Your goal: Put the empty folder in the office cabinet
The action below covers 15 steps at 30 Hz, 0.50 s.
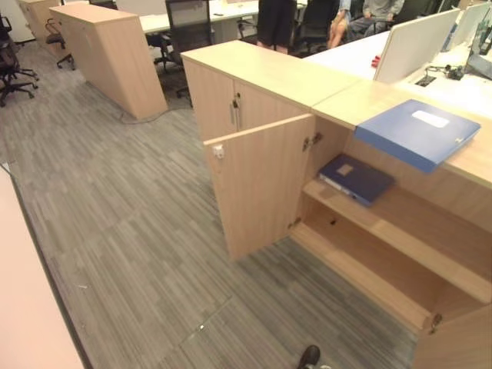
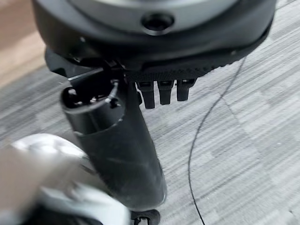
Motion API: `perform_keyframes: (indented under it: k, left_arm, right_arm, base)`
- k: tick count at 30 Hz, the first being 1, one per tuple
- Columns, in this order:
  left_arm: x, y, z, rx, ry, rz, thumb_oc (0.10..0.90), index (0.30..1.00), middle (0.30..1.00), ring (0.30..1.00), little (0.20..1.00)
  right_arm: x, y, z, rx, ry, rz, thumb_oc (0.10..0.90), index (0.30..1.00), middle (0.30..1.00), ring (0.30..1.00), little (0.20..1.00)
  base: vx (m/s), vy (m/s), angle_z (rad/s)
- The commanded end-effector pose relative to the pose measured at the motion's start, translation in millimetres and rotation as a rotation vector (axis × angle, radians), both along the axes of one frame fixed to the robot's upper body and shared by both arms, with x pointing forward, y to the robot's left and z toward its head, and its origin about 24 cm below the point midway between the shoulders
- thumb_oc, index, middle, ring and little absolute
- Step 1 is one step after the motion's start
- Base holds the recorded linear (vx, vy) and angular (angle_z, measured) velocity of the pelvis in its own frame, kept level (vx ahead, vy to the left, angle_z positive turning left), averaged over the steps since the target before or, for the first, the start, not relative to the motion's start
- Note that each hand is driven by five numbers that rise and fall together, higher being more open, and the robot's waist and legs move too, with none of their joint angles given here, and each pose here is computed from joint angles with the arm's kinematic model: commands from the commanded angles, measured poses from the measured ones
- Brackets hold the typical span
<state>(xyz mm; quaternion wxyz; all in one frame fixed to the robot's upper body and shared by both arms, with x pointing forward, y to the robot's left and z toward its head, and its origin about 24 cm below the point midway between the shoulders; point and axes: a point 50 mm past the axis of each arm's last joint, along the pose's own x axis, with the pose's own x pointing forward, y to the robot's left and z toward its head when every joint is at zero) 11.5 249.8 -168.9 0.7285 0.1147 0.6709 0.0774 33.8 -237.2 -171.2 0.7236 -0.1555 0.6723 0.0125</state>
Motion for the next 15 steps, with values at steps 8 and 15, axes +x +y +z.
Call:
perform_keyframes:
  k: [8, 15]
  left_arm:
    - [59, -2, 5, 0.022, -0.174, -0.063, 0.800, 0.900, 0.900, 0.900, 0.900]
    - [60, -12, 3, 0.043, -0.136, -0.302, 0.800, 0.900, 0.900, 0.900, 0.900]
  right_arm:
    - [28, -11, 6, -0.059, -0.085, -0.037, 0.800, 0.900, 0.900, 0.900, 0.900]
    - [48, -31, 15, -0.124, -0.117, 0.015, 0.800, 0.900, 0.900, 0.900, 0.900]
  base:
    - [0.24, -0.293, -0.17]
    - [0.16, -0.115, -0.85]
